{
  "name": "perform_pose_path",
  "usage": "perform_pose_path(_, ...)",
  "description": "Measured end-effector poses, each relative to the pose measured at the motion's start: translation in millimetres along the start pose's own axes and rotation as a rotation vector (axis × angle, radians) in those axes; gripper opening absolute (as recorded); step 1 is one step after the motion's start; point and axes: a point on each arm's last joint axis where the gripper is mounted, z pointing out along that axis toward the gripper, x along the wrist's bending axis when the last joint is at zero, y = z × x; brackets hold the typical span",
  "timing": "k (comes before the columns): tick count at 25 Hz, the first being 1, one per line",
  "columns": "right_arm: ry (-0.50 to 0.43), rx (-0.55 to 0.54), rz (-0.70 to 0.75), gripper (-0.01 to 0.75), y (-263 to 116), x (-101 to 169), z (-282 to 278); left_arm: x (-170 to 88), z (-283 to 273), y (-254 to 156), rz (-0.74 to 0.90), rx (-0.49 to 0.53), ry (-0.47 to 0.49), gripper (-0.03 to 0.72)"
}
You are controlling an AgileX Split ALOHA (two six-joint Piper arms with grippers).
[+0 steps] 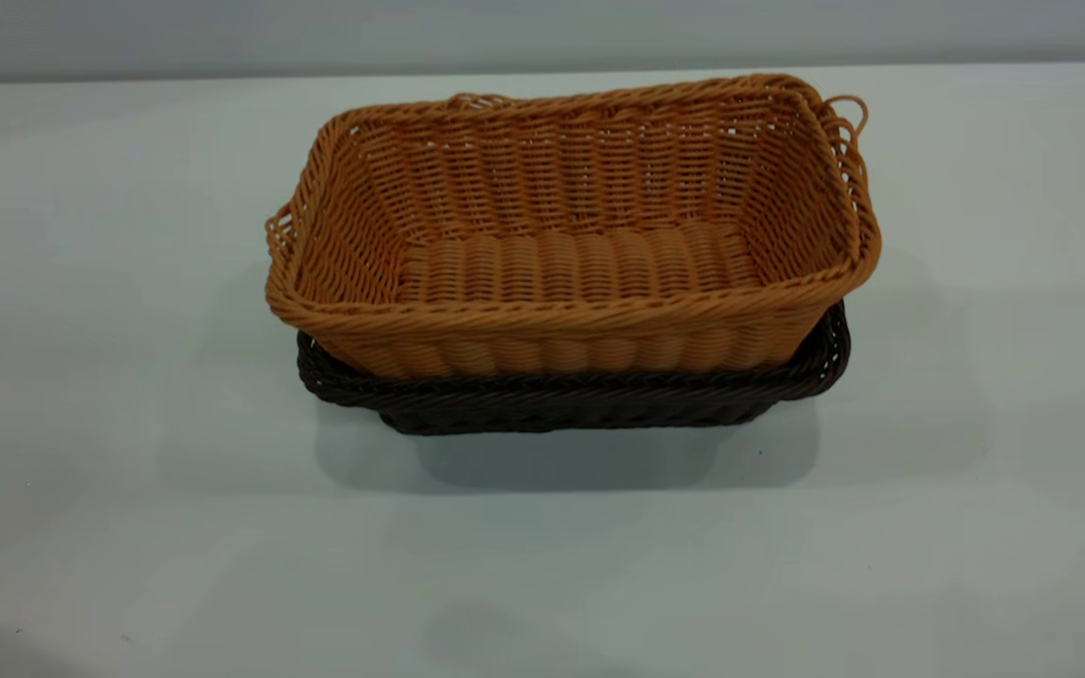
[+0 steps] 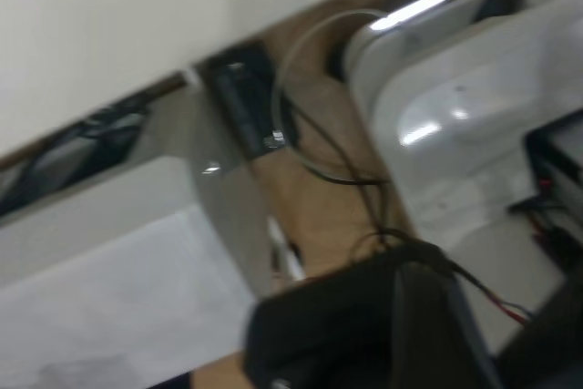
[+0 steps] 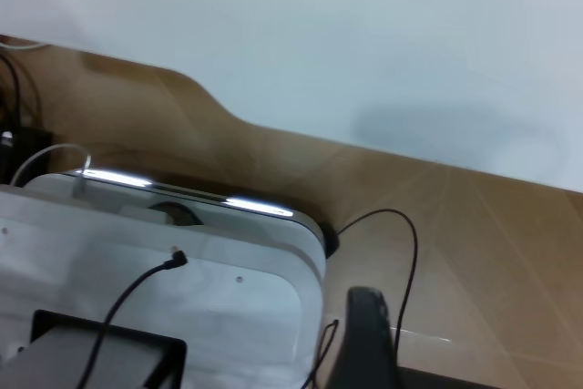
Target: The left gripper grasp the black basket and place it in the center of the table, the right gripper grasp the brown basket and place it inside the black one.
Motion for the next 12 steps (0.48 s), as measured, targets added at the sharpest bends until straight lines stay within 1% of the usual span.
perform_pose_path(3, 0.002, 0.000, 0.004, 0.499, 0.0, 0.2, 0.0, -3.9, -0.7, -12.8, -0.009, -0.053, -0.035, 0.348)
perform_pose_path(6, 0.002, -0.001, 0.004, 0.491, 0.1, 0.2, 0.0, -4.7, -4.8, -21.2, -0.014, -0.175, -0.035, 0.348)
perform_pose_path(12, 0.013, -0.003, 0.010, 0.450, 0.3, 1.2, 0.0, -6.0, -15.1, -41.5, -0.011, -0.327, -0.032, 0.348)
